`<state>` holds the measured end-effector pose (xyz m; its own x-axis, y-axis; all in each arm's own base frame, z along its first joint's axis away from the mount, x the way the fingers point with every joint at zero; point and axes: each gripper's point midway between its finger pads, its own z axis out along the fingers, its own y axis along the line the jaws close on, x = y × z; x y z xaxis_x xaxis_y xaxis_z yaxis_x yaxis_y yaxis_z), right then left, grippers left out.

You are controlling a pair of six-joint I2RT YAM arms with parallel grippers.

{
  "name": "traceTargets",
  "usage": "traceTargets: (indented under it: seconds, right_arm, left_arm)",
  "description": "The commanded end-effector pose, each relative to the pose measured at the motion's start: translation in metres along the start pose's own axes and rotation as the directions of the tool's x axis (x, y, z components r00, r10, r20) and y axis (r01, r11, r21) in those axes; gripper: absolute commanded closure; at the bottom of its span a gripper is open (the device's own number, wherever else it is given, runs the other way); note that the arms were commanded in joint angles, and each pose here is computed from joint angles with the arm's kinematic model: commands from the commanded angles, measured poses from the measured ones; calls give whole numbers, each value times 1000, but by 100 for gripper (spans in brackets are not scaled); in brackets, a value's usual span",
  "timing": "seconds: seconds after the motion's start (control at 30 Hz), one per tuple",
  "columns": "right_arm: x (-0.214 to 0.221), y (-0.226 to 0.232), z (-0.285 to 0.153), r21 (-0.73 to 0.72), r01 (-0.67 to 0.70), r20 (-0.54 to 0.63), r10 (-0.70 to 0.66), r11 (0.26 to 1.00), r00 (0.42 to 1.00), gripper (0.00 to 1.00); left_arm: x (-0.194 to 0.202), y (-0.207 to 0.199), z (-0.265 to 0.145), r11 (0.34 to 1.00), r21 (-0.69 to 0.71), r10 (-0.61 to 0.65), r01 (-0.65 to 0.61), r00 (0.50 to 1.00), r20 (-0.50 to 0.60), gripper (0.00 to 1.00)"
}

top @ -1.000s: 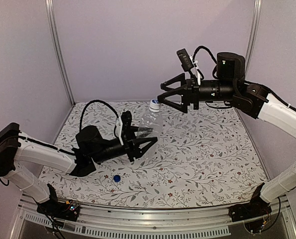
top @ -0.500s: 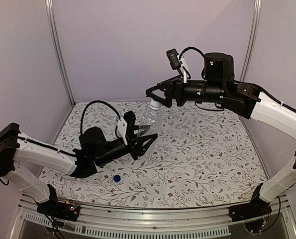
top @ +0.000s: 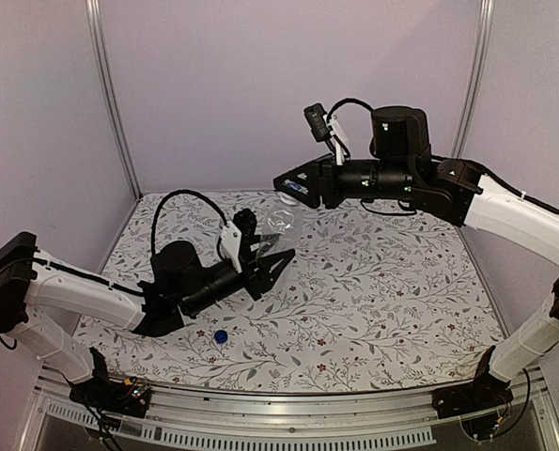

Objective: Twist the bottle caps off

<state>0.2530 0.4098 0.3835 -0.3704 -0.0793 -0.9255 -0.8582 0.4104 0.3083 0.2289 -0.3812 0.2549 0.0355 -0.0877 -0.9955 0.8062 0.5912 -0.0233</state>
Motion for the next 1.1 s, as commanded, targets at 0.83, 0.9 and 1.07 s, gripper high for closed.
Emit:
traceTargets:
  seconds: [0.83,0.9,1.07]
  right_arm:
    - [4,13,-1,-69,42,1,-42,997,999,88]
    - [3,19,-4,-101,99,7,-99,990,995,94]
    - [10,51,-20,-296,282,40,-283,913,958,98]
  left_arm:
    - [-21,-7,-4,1000,13,3,-3,999,47,54]
    - [-21,-15,-6,998,65,5,-9,998,55,54]
    - [-27,-49,-16,958,286,-11,-15,996,90,54]
